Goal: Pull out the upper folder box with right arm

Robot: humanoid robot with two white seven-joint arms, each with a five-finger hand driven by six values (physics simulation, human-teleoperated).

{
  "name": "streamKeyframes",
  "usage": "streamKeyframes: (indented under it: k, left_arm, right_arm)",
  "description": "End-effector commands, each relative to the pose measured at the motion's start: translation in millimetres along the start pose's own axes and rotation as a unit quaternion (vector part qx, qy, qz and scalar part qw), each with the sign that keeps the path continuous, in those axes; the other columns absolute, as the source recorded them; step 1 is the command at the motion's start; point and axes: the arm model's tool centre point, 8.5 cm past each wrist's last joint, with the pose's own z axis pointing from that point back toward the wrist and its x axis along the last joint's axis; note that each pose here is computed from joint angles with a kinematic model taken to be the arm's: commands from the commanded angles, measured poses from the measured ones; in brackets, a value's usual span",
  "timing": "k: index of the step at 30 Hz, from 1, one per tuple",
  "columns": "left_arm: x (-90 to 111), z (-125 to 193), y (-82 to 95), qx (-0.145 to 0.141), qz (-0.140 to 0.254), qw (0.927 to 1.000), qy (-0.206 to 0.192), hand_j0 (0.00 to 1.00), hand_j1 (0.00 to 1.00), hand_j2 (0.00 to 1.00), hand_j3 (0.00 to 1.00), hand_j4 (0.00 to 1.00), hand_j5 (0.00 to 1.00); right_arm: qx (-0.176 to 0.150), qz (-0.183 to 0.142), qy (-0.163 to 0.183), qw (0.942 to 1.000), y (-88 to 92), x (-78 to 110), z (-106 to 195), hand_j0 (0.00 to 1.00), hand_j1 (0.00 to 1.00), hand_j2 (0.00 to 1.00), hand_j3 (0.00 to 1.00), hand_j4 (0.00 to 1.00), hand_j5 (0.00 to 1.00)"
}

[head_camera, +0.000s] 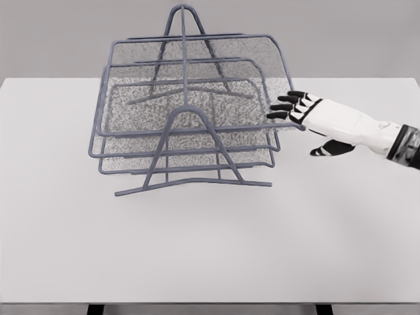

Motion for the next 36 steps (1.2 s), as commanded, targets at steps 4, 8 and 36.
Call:
streamKeyframes:
  k: [4, 8, 36]
  left_arm:
    - [0, 0, 0.2, 0.000, 0.000, 1.0000, 0.000, 1.00, 1.00, 1.00, 1.00, 1.00, 1.00]
    - [0, 0, -0.1, 0.000, 0.000, 1.0000, 0.000, 1.00, 1.00, 1.00, 1.00, 1.00, 1.00]
    - [0, 0, 0.2, 0.000, 0.000, 1.0000, 0.000, 1.00, 1.00, 1.00, 1.00, 1.00, 1.00]
  right_arm:
    - [0.047, 0.059, 0.053, 0.9958, 2.4, -17.6, 18, 1.00, 1.00, 1.00, 1.00, 1.00, 1.00]
    - [0.044, 0.044, 0.079, 0.9950, 11.6, -24.9, 39, 1.00, 1.00, 1.00, 1.00, 1.00, 1.00]
    - [0.013, 0.024, 0.162, 0.9865, -29.0, -46.7, 155, 1.00, 1.00, 1.00, 1.00, 1.00, 1.00]
